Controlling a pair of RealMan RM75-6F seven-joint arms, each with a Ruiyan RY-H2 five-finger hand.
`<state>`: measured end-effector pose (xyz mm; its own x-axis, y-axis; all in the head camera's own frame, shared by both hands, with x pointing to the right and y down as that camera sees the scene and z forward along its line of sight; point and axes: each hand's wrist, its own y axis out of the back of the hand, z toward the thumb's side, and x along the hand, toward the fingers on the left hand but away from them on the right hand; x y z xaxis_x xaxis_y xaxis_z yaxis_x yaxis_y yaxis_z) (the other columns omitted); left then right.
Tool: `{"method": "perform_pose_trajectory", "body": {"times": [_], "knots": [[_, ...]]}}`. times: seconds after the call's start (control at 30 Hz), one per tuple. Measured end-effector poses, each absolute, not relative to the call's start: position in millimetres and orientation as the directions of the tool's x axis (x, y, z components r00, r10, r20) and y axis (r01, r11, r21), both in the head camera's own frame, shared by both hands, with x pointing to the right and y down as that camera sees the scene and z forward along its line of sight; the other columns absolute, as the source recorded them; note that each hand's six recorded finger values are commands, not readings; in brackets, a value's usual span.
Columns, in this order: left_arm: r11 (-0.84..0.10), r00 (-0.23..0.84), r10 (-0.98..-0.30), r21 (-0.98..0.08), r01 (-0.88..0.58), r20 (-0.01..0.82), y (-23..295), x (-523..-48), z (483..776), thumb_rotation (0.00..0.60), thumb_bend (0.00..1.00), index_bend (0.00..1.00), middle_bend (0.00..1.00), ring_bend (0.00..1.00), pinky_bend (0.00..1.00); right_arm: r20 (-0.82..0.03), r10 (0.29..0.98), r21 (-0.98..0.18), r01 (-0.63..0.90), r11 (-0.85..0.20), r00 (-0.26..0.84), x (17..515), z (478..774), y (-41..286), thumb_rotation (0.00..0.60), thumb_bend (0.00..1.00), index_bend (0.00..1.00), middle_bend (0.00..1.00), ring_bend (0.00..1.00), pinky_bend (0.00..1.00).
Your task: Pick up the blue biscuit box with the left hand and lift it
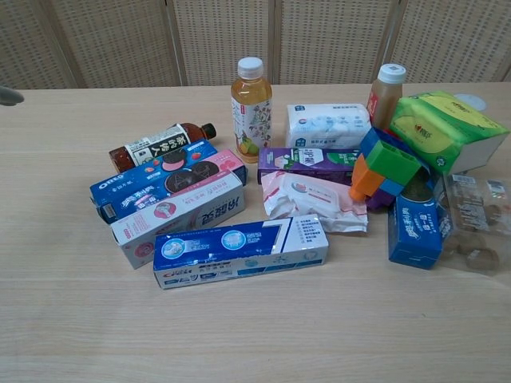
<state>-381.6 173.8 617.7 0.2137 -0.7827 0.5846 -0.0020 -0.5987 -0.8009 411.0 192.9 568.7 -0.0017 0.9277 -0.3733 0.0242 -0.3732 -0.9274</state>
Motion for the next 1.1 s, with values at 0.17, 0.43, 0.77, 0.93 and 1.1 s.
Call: {"method": "perform_pose_trajectory", "body": {"times": [0.17, 0.43, 0.77, 0.93, 1.1], "knots": [[-0.599, 0.207, -0.782, -0.801, 0.014, 0.588, 158, -368, 637, 0.600, 0.37, 0.00, 0.00, 0.00, 0.00, -0.368, 0.930, -0.930, 0.025, -0.367, -0.008, 413, 566, 194, 0.317, 0.03, 0.00, 0.00, 0.00, 0.00], [-0.613, 0.187, -0.774, -0.790, 0.018, 0.605, 140, -347, 672, 0.600, 0.36, 0.00, 0.00, 0.00, 0.00, -0.367, 0.930, -0.930, 0.025, -0.367, -0.028, 420, 563, 197, 0.315, 0.03, 0.00, 0.00, 0.00, 0.00], [-0.614, 0.184, -0.773, -0.789, 0.025, 0.607, 131, -322, 709, 0.600, 0.36, 0.00, 0.00, 0.00, 0.00, -0.361, 0.931, -0.933, 0.023, -0.360, -0.049, 428, 559, 200, 0.314, 0.03, 0.00, 0.00, 0.00, 0.00], [-0.638, 0.214, -0.744, -0.768, 0.054, 0.633, 144, -312, 720, 0.600, 0.36, 0.00, 0.00, 0.00, 0.00, -0.358, 0.932, -0.934, 0.025, -0.357, -0.062, 433, 557, 202, 0.312, 0.03, 0.00, 0.00, 0.00, 0.00], [-0.655, 0.223, -0.729, -0.754, 0.050, 0.647, 155, -309, 726, 0.600, 0.36, 0.00, 0.00, 0.00, 0.00, -0.358, 0.932, -0.934, 0.026, -0.357, -0.059, 433, 557, 203, 0.313, 0.03, 0.00, 0.00, 0.00, 0.00]]}}
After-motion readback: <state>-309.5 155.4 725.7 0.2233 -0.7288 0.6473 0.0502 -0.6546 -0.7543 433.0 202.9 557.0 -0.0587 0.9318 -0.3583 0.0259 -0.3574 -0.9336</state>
